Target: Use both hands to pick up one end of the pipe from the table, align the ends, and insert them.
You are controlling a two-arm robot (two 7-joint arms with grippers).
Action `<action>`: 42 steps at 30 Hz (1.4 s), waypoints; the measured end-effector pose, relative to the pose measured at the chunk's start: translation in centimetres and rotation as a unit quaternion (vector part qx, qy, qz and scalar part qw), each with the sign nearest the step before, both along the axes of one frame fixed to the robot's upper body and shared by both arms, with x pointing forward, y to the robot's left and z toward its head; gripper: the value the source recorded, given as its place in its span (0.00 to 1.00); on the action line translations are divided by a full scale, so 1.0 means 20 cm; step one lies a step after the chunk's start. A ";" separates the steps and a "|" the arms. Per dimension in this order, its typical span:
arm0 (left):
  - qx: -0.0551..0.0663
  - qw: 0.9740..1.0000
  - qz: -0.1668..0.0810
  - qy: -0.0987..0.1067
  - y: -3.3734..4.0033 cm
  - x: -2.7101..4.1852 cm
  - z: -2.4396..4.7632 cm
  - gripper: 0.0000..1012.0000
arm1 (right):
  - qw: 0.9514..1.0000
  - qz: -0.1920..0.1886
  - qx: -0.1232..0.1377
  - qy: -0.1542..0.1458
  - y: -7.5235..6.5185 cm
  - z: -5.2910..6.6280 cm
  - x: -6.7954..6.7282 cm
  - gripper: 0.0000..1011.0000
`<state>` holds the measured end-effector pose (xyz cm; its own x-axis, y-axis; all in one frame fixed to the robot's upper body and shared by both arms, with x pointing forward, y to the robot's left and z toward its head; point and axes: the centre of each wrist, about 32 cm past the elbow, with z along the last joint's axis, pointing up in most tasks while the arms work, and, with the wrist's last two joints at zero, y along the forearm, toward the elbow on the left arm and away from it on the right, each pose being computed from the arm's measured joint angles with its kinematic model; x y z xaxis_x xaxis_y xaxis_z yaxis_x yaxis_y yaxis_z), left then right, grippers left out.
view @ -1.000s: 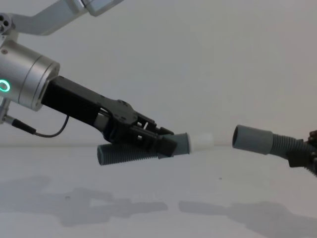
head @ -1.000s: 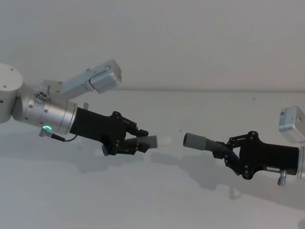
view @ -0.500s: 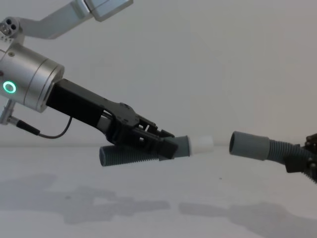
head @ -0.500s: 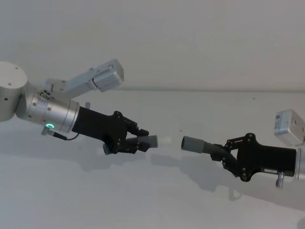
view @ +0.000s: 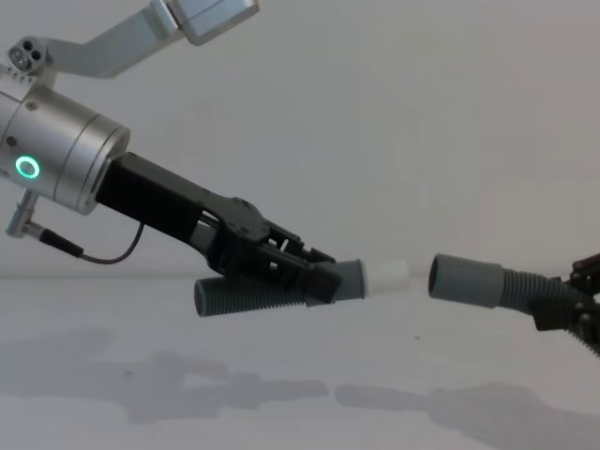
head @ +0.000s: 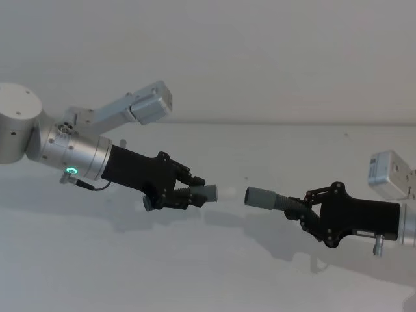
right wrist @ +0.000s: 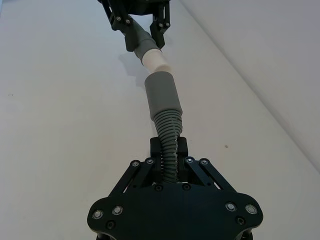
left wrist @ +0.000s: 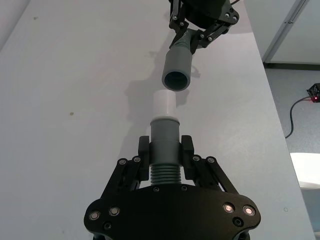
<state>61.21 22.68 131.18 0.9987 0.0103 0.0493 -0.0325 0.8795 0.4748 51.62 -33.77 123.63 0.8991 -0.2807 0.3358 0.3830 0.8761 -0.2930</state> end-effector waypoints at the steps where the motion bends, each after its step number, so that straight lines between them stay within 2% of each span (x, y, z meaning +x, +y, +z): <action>1: 0.000 1.000 0.000 0.000 -0.001 0.001 0.000 0.34 | 1.000 0.000 -0.001 0.000 0.00 0.00 0.00 0.15; 22: -0.002 1.000 -0.005 0.003 -0.018 0.017 -0.006 0.34 | 1.000 0.003 -0.008 0.002 0.02 -0.01 0.01 0.15; 42: -0.003 1.000 -0.008 0.005 -0.039 0.017 -0.019 0.34 | 1.000 -0.005 0.002 0.008 0.02 -0.01 0.02 0.15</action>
<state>61.54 21.91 130.81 0.9992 -0.0061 0.0393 -0.0132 0.8823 0.4706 51.99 -33.33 123.42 0.9015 -0.2914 0.3200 0.3874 0.8730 -0.2963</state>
